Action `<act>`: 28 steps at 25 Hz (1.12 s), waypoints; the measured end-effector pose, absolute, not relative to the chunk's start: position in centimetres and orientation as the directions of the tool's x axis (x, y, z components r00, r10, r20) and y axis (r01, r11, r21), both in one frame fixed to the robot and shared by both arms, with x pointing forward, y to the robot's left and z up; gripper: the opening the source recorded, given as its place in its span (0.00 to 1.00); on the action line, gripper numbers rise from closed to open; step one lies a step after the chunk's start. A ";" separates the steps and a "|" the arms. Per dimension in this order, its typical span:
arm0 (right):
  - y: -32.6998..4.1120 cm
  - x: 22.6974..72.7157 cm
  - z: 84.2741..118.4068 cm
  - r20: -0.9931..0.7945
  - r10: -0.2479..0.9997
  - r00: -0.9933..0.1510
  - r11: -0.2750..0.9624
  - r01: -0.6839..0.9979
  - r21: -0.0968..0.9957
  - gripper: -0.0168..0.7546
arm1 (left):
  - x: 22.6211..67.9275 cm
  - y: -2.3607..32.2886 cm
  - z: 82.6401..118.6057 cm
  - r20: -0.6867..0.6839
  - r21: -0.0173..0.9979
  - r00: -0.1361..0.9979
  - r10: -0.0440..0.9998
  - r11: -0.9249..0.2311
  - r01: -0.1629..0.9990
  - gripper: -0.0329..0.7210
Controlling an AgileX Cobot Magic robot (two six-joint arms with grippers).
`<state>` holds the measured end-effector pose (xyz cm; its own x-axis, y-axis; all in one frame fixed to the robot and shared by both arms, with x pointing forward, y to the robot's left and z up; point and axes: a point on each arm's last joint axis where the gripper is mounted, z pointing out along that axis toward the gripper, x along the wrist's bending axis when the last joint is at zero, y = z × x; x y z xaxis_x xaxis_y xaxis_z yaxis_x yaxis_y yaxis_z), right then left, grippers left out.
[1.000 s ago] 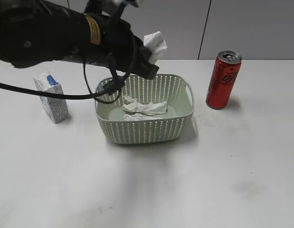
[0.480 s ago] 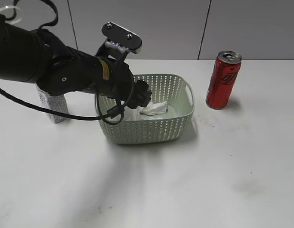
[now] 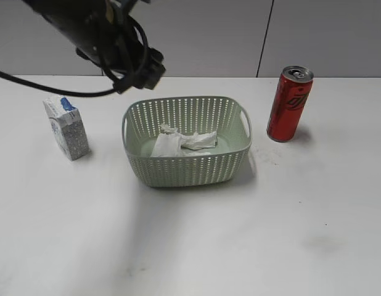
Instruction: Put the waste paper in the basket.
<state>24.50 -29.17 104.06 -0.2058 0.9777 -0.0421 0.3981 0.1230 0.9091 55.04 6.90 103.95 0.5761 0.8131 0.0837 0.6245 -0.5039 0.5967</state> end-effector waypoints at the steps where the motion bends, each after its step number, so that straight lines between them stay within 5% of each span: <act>1: -29.2 24.5 104.1 -0.042 0.978 -0.206 0.123 0.398 0.909 0.78 | 55.4 7.3 104.9 0.094 0.578 0.568 0.817 -0.510 0.637 0.83; 7: -29.2 24.5 104.1 -0.042 0.978 -0.206 0.123 0.398 0.909 0.78 | 58.1 12.6 109.6 0.116 0.492 0.463 0.879 -0.456 0.742 0.83; 13: -29.2 24.5 104.1 -0.041 0.978 -0.205 0.122 0.398 0.909 0.78 | 59.4 20.2 109.5 -0.010 0.333 0.336 0.942 -0.314 0.889 0.83; 19: -29.2 24.5 104.1 -0.041 0.978 -0.205 0.122 0.398 0.909 0.78 | 59.9 26.3 109.3 -0.024 0.305 0.199 0.980 -0.183 0.935 0.83; 28: -29.2 24.5 104.1 -0.043 0.978 -0.205 0.123 0.398 0.909 0.78 | 54.6 28.9 107.5 -0.073 0.214 0.155 0.985 -0.137 0.967 0.83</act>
